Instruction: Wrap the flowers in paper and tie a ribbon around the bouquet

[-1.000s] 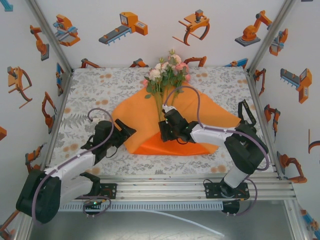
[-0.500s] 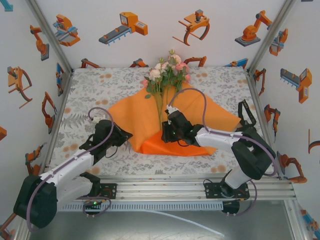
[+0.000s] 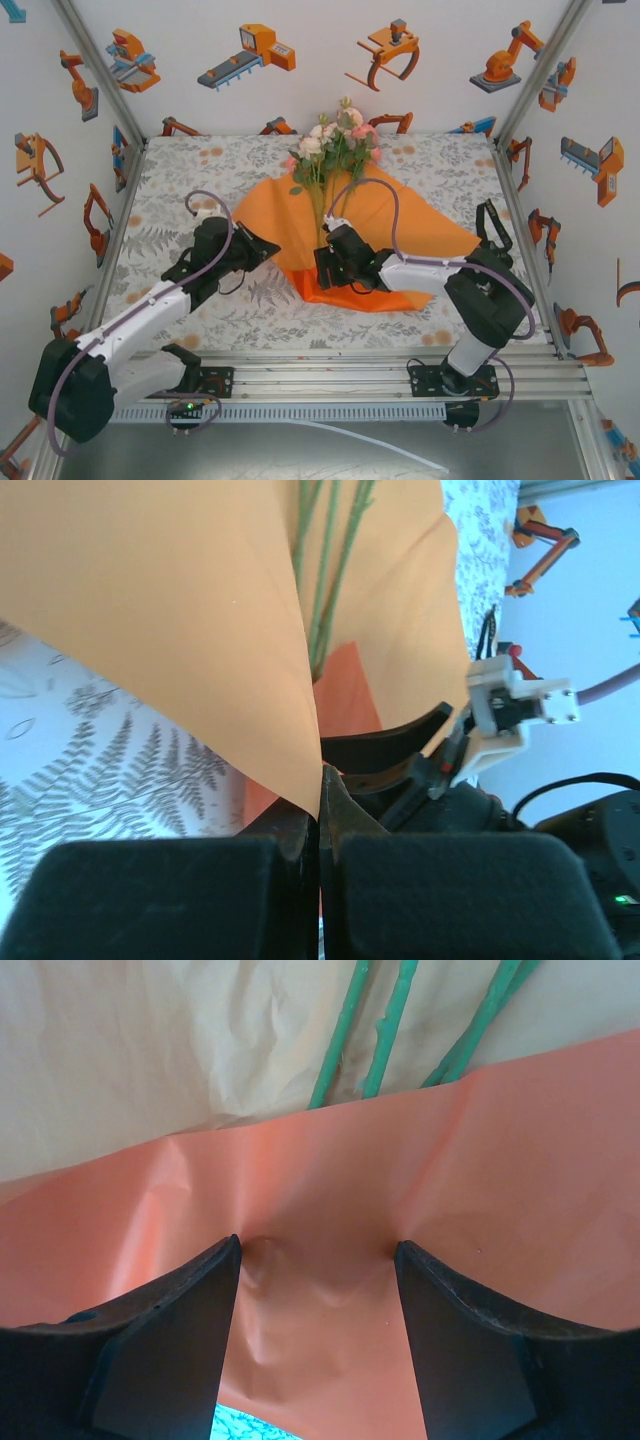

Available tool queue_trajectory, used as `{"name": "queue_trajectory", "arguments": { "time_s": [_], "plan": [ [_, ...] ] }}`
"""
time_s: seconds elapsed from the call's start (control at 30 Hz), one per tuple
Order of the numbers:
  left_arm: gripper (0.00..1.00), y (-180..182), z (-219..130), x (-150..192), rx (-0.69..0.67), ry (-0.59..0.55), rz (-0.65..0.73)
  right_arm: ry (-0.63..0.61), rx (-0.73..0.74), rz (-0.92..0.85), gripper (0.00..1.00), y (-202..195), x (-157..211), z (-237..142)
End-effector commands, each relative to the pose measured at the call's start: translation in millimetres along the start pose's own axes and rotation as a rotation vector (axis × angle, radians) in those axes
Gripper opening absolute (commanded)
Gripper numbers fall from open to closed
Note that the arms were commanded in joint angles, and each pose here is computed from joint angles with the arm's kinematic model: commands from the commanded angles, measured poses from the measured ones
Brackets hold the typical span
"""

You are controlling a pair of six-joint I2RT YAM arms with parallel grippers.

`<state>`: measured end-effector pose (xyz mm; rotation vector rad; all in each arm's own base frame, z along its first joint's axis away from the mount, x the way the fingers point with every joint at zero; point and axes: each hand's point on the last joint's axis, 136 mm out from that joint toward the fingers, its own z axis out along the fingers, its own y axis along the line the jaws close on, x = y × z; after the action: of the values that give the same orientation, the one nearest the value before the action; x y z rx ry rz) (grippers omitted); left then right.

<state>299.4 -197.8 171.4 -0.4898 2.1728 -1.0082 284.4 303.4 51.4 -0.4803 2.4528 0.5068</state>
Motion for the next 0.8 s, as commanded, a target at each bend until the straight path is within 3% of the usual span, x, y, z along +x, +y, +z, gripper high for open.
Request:
{"name": "queue_trajectory", "arguments": {
  "time_s": [0.0, 0.27, 0.4, 0.53, 0.77],
  "plan": [
    [0.0, -33, 7, -6, 0.08, 0.005, 0.007, 0.049, 0.066, -0.039, 0.6, -12, 15, 7],
    [0.0, -40, 32, 5, 0.075, 0.055, 0.048, -0.076, -0.031, -0.021, 0.64, 8, -18, -47],
    [0.0, -38, 35, 7, 0.07, 0.065, 0.048, -0.07, -0.092, -0.015, 0.53, 16, -10, -65],
    [0.0, -40, 39, 9, 0.076, 0.071, 0.045, -0.011, -0.128, -0.071, 0.51, 34, 8, -61],
    [0.0, -50, 40, 10, 0.097, 0.081, 0.041, 0.064, 0.024, -0.187, 0.52, 25, 25, -30]
  ]
}}
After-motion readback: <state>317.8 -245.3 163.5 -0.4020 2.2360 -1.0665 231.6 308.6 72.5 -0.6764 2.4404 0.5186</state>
